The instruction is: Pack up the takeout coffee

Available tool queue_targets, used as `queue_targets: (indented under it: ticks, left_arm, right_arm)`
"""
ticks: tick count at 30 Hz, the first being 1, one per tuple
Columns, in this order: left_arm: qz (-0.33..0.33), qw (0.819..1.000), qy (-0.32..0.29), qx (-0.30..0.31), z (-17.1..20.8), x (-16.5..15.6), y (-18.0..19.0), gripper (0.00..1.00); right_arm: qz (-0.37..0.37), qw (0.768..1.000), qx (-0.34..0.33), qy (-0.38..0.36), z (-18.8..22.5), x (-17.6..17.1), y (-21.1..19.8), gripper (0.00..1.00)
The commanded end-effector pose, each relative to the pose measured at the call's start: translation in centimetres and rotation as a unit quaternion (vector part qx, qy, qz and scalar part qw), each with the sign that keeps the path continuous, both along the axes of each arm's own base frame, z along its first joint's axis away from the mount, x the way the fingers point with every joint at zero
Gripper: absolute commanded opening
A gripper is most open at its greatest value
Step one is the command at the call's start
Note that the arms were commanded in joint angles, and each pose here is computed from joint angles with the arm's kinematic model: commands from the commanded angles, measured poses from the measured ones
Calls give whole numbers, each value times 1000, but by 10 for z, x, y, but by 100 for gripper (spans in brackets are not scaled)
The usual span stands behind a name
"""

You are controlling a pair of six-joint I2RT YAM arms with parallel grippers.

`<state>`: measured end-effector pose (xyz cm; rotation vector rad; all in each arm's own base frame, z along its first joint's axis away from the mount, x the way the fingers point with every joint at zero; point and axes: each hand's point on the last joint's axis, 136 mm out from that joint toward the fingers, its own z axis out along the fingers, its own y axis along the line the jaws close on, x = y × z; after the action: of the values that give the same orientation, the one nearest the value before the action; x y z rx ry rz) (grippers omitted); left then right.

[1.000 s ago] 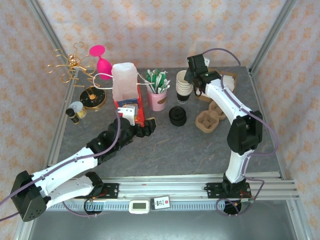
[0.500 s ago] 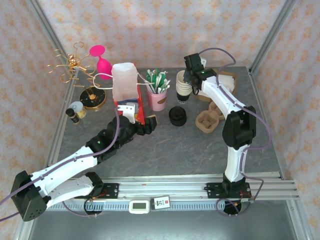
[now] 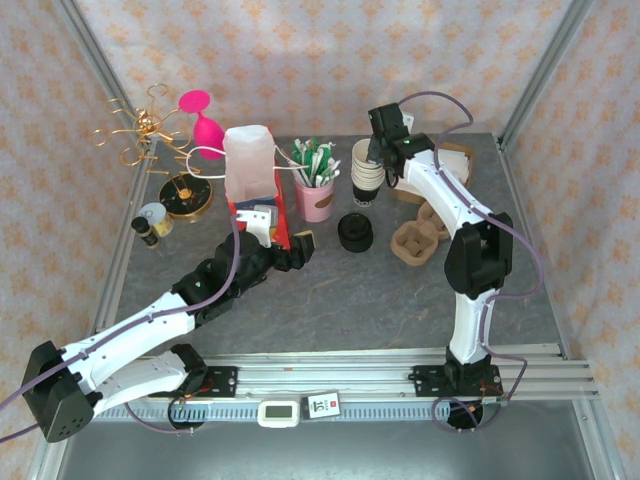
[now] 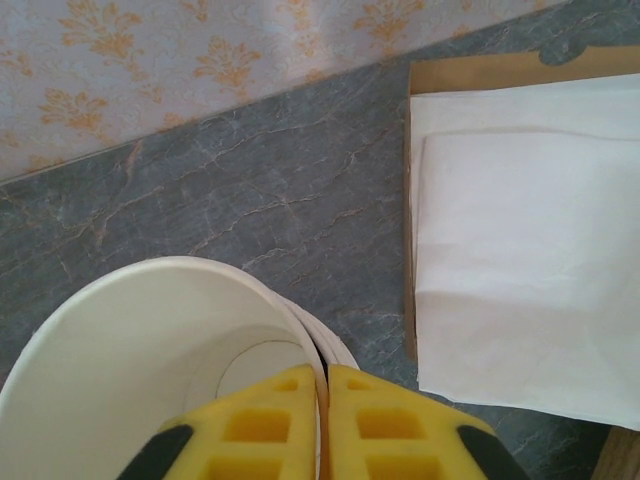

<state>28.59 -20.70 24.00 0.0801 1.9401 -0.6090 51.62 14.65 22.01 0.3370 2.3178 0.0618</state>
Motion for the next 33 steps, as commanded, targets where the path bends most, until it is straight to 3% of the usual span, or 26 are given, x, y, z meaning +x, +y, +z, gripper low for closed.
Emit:
queue_targets:
  ticks: [1,20,33]
  left_arm:
    - [-17,1000,-19,-13,21,-1,-9,99]
    - [-32,999,-21,-30,40,-5,-13,99]
    - [-36,999,-6,-27,56,-15,-8,99]
  right_arm:
    - [-6,1000,-8,-7,11,1,-2,7]
    - [-14,997,4,-71,81,-12,-13,1]
    - [14,997,21,-79,126,-70,-23,0]
